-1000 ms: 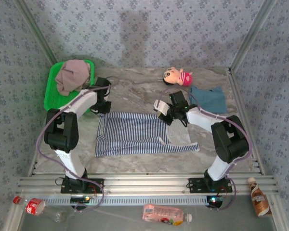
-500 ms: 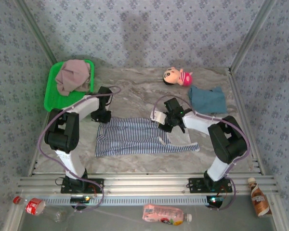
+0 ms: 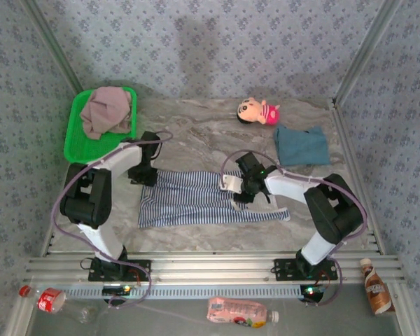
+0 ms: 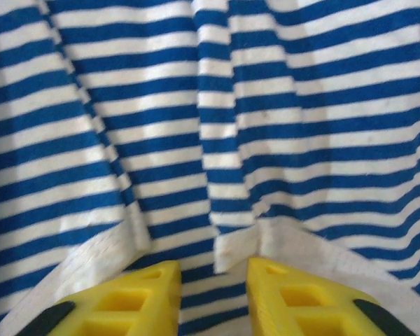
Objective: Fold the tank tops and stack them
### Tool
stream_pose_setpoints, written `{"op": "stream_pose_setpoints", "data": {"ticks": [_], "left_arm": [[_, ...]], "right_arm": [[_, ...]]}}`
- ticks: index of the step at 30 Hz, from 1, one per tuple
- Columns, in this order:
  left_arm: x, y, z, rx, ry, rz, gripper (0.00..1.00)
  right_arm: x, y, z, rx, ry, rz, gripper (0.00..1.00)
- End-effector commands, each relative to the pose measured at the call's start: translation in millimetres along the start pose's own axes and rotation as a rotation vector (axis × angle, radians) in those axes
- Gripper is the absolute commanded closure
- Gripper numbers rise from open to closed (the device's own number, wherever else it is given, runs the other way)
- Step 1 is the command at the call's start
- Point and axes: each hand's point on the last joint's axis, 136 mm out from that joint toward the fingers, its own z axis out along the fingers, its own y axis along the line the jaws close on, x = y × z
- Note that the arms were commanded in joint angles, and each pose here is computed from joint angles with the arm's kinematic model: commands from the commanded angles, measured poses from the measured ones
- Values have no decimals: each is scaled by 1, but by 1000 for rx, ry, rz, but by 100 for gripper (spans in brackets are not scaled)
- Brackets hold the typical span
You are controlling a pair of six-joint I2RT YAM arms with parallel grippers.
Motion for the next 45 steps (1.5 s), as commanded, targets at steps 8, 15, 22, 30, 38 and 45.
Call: {"op": "stream_pose_setpoints", "data": {"ticks": [8,15,22,30,38,45], "left_arm": [[22,-11,-49,118,71,-146,55],[-16,-48,-54,275,12,-228,55],[-43,-70,-20,276,21,-177,56],[-32,-68,8,223,94,-124,56],[-20,-63,12,198,131,-99,56],[-15,-62,15,192,149,-89,56]], "right_arm": [[-12,-44,-57,141,-122,282,54],[27,-117,-57,298,29,818,54],[55,-144,-35,338,100,1123,58],[82,-154,-28,363,124,1231,62],[95,-135,-33,332,179,1284,66],[112,-108,-43,328,214,1336,69]]}}
